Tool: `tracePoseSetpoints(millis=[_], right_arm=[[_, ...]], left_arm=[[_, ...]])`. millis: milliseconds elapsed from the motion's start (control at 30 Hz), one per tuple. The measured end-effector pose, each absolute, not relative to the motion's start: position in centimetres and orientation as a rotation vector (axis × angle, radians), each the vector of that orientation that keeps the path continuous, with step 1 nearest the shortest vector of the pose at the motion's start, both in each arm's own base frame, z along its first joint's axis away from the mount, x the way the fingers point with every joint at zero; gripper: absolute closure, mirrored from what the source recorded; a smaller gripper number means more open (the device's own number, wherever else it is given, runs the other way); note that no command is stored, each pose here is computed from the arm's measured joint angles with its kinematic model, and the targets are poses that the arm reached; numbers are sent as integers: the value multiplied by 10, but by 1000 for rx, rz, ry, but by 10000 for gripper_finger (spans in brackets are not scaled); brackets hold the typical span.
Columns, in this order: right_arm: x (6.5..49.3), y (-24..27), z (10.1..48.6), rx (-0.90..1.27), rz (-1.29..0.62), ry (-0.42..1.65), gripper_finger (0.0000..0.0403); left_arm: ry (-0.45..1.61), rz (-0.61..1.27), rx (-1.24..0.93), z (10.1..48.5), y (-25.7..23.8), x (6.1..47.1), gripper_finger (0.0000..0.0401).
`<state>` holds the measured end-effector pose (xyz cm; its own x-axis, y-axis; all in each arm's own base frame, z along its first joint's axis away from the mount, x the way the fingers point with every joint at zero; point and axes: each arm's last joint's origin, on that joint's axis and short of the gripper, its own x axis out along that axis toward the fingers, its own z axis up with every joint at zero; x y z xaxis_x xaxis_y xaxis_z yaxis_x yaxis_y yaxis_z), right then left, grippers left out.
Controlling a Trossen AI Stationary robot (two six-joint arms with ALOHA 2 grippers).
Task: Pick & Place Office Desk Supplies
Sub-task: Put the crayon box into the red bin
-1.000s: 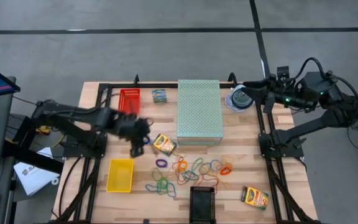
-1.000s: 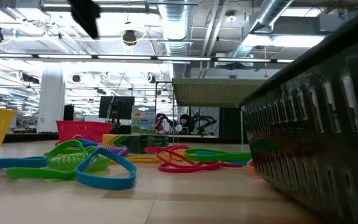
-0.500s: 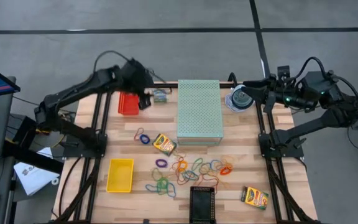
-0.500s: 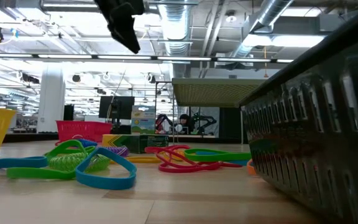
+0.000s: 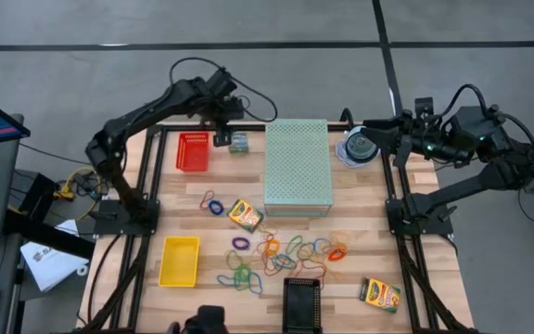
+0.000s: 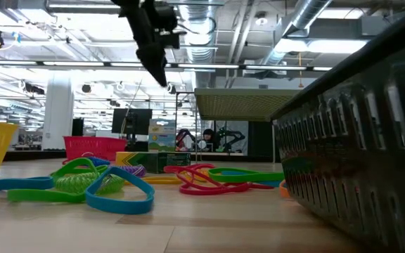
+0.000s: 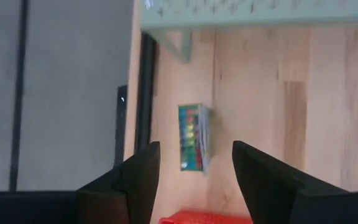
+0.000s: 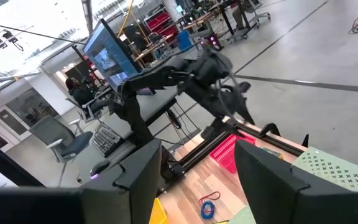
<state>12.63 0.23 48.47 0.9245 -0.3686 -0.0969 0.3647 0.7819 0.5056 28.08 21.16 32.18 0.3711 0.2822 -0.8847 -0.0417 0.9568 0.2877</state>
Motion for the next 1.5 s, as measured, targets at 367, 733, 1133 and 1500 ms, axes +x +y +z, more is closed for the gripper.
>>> tracePoseSetpoints(millis=[367,733,1133,1500], right_arm=[[127,2,482,532,-424,11,202],[126,2,480,522,-431,35,202],[126,2,479,512,-432,41,202],[126,2,479,512,-432,44,202]], left_arm=[[1239,170,167,282,237,293,214],[1253,143,133,267,244,298,232],[1226,160,139,247,241,303,235],[1213,161,147,233,238,305,241]])
